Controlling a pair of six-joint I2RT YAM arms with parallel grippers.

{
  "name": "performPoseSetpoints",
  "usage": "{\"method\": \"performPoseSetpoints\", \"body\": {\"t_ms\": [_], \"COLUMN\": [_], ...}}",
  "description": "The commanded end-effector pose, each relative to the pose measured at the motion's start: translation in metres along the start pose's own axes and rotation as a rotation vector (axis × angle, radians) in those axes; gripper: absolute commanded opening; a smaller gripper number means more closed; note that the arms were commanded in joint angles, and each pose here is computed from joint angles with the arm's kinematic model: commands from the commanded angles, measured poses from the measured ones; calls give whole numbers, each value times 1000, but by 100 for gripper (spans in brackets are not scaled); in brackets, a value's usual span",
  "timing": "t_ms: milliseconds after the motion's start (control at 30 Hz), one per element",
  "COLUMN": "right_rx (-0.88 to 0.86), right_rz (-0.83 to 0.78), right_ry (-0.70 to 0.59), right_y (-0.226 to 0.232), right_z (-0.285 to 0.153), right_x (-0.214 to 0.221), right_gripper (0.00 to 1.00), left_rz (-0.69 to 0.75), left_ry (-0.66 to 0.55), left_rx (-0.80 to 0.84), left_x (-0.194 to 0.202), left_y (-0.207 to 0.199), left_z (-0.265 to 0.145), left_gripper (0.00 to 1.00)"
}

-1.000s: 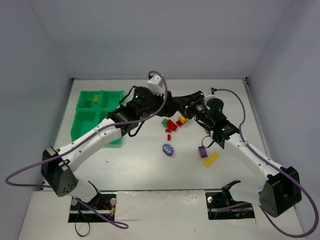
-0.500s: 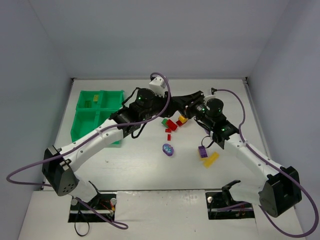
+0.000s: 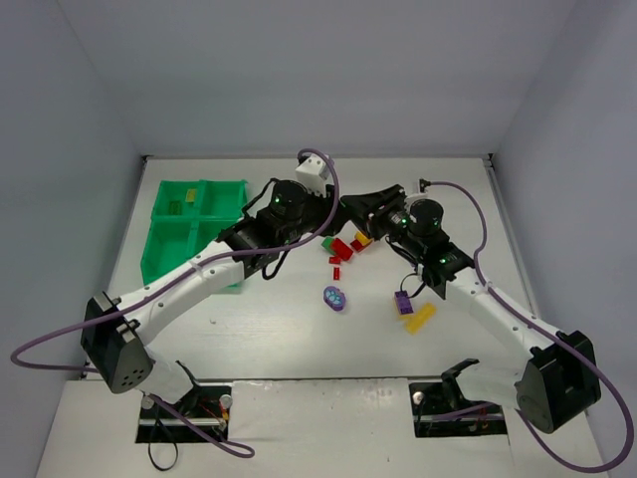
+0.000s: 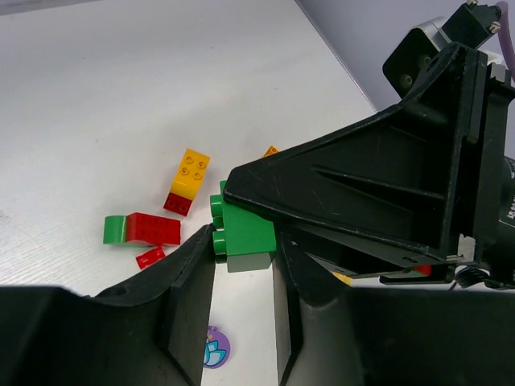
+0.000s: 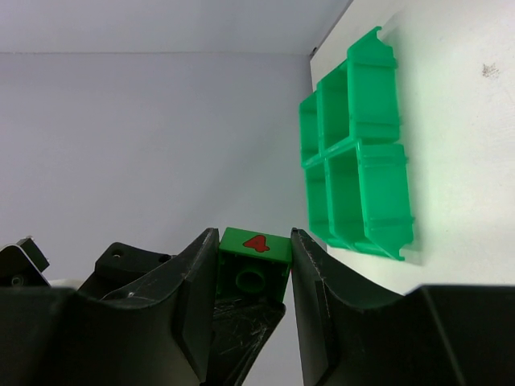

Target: Sort the legos into containers by color

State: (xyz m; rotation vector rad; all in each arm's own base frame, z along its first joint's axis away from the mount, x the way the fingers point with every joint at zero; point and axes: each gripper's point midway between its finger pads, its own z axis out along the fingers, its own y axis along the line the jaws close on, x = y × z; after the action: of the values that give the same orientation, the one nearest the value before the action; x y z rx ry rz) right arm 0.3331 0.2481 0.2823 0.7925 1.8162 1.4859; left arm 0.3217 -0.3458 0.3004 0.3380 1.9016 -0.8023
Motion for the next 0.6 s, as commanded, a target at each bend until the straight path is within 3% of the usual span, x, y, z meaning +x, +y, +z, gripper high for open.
{"method": "performPoseSetpoints", "body": {"t_ms": [0, 33, 67, 100, 133, 200, 333, 433, 567], "right_rx": [-91, -90, -86, -87, -79, -68, -21, 2, 84], "right_rz": [-27, -31, -35, -41, -41, -46, -75, -96, -258], "right_ry": [3, 3, 1, -4, -1, -1, -42, -76, -173], "right_y": [25, 24, 23, 23, 19, 15, -3, -10, -22], "right_z": [-7, -7, -7, -6, -5, -4, -2, -7, -20], "right_x": [2, 2, 2, 1, 1, -1, -24, -48, -99], "right_gripper": [2, 9, 32, 45, 75, 99, 100, 100, 100], "left_rz": [-9, -9, -10, -11, -11, -13, -26, -61, -122], "left_ry": [-189, -186, -187, -180, -181, -179, -147, -138, -137], "left_rx": [32, 27, 23, 18, 13, -4, -73, -178, -372], "left_x": [-61, -60, -61, -59, -60, -59, -52, -54, -69], "left_y": [-14, -12, -10, -8, -6, 2, 31, 79, 163], "left_z": [-23, -23, -24, -23, -24, -25, -29, -37, -62], "left_gripper": [0, 0, 0, 0, 0, 0, 0, 0, 0]}}
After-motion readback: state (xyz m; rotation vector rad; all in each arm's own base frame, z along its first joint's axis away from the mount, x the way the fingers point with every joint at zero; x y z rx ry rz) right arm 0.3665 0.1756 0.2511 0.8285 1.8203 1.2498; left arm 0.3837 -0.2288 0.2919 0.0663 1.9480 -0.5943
